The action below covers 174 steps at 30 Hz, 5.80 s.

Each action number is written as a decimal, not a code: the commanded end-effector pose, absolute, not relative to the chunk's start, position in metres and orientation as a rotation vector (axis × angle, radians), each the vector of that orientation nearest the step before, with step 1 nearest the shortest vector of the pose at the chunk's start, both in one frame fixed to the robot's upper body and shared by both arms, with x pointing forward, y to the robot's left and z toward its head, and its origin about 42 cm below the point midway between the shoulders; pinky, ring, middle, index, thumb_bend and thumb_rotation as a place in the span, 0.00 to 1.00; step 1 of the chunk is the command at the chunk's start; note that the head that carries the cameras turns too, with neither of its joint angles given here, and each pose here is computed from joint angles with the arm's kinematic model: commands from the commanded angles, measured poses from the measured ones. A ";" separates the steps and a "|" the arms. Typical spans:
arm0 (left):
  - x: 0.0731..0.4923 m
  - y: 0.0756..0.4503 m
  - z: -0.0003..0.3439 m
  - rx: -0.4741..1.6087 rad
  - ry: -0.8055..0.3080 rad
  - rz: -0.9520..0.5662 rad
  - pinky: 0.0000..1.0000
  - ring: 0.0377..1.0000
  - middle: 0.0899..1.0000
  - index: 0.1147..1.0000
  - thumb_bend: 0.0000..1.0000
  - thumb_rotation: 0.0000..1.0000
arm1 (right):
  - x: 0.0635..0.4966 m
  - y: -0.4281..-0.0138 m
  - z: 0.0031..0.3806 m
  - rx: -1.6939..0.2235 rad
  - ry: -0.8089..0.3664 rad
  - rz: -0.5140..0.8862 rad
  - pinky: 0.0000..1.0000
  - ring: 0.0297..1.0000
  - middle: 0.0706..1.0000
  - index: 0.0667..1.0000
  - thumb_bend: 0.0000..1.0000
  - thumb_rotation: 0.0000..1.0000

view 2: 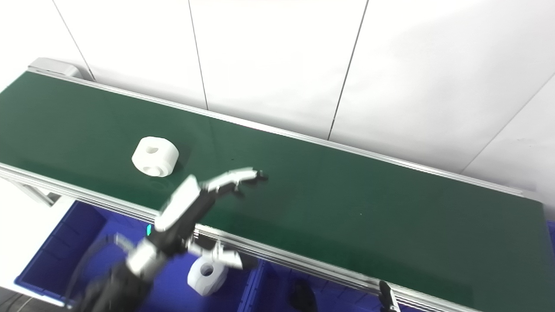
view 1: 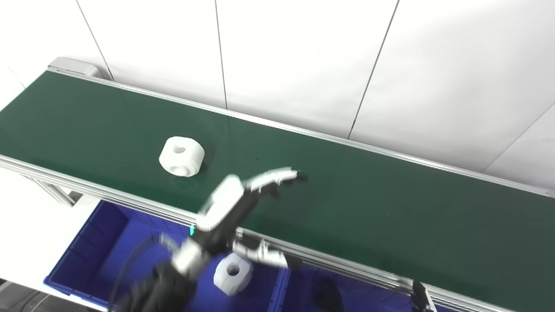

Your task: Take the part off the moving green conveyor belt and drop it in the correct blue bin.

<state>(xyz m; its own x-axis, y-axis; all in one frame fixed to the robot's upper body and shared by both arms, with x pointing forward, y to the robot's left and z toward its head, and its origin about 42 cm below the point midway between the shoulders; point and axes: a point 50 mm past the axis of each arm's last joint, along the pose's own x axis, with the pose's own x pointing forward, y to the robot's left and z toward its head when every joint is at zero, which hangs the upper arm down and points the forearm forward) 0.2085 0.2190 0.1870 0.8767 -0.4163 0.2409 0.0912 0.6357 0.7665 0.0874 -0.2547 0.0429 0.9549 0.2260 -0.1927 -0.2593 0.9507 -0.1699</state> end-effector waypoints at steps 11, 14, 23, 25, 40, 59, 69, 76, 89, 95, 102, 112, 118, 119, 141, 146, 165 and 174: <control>0.298 0.283 0.220 1.263 -0.337 -0.278 0.75 0.82 0.86 0.84 0.97 0.24 | 0.094 -0.249 0.048 -0.185 0.098 0.255 1.00 1.00 1.00 0.98 0.69 1.00; 0.320 0.299 0.209 1.330 -0.280 -0.252 0.76 0.83 0.86 0.85 0.96 0.24 | 0.097 -0.248 0.048 -0.189 0.098 0.258 1.00 1.00 1.00 0.97 0.68 1.00; 0.343 0.313 0.187 1.377 -0.178 -0.185 0.85 0.89 0.89 0.86 0.96 0.27 | 0.098 -0.250 0.047 -0.189 0.097 0.261 1.00 1.00 1.00 0.97 0.68 0.99; 0.346 0.316 0.180 1.381 -0.156 -0.176 0.85 0.89 0.90 0.86 0.95 0.28 | 0.098 -0.250 0.047 -0.190 0.098 0.260 1.00 1.00 1.00 0.97 0.68 0.99; 0.348 0.336 0.163 1.431 0.032 -0.271 0.86 0.91 0.91 0.87 0.97 0.36 | 0.095 -0.250 0.052 -0.178 0.102 0.259 1.00 1.00 1.00 0.96 0.71 0.98; 0.357 0.331 0.139 1.447 0.123 -0.347 0.60 0.62 0.63 0.54 0.72 0.12 | 0.092 -0.248 0.057 -0.169 0.096 0.253 1.00 1.00 1.00 0.96 0.72 0.98; 0.355 0.320 0.121 1.326 -0.026 -0.324 0.37 0.41 0.44 0.41 0.52 0.00 | 0.091 -0.247 0.061 -0.164 0.095 0.253 1.00 1.00 1.00 0.96 0.71 0.98; 0.353 0.315 0.124 1.174 -0.084 -0.272 0.37 0.41 0.44 0.41 0.52 0.00 | 0.091 -0.246 0.060 -0.165 0.096 0.248 1.00 0.99 0.99 0.96 0.73 0.98; 0.315 0.320 0.155 1.051 -0.178 -0.241 0.37 0.40 0.43 0.42 0.52 0.00 | 0.090 -0.245 0.065 -0.160 0.101 0.244 1.00 0.99 0.99 0.96 0.71 0.98; 0.215 0.335 0.198 1.108 -0.228 -0.316 0.29 0.33 0.39 0.44 0.52 0.00 | 0.092 -0.248 0.084 -0.147 0.101 0.251 1.00 1.00 1.00 0.99 0.73 1.00; 0.143 0.339 0.189 1.141 -0.100 -0.395 0.41 0.39 0.41 0.43 0.52 0.00 | 0.104 -0.264 0.094 -0.145 0.103 0.285 0.99 0.99 1.00 0.99 0.75 0.98; 0.127 0.357 0.155 1.197 0.079 -0.476 0.31 0.32 0.37 0.45 0.52 0.00 | 0.123 -0.273 0.094 -0.141 0.112 0.320 0.90 0.92 0.95 0.93 0.80 0.85; 0.139 0.366 0.141 1.326 0.200 -0.570 0.25 0.28 0.35 0.44 0.52 0.00 | 0.129 -0.263 0.092 -0.124 0.104 0.326 0.86 0.90 0.93 0.91 0.82 0.84; 0.141 0.366 0.140 1.331 0.207 -0.573 0.24 0.28 0.35 0.44 0.52 0.00 | 0.129 -0.263 0.092 -0.123 0.104 0.326 0.85 0.90 0.92 0.91 0.82 0.84; 0.157 0.343 0.154 1.344 0.389 -0.604 0.82 0.93 0.94 0.92 0.96 0.86 | 0.132 -0.252 0.098 -0.050 0.085 0.294 0.84 0.89 0.91 0.90 0.82 0.82; 0.153 0.323 0.178 1.203 0.322 -0.613 0.87 0.95 0.96 0.94 0.96 0.86 | 0.136 -0.255 0.097 -0.056 0.088 0.288 0.84 0.89 0.91 0.89 0.81 0.81; 0.156 0.281 0.259 0.111 -0.072 -0.768 0.95 0.96 0.97 0.98 1.00 0.78 | 0.183 -0.222 0.114 -0.054 -0.126 0.237 0.86 0.89 0.90 0.88 0.80 0.86; 0.183 0.218 0.169 0.058 -0.246 -0.092 1.00 1.00 1.00 1.00 0.93 0.92 | 0.183 -0.155 0.127 -0.023 -0.198 0.087 0.86 0.90 0.93 0.93 0.84 0.99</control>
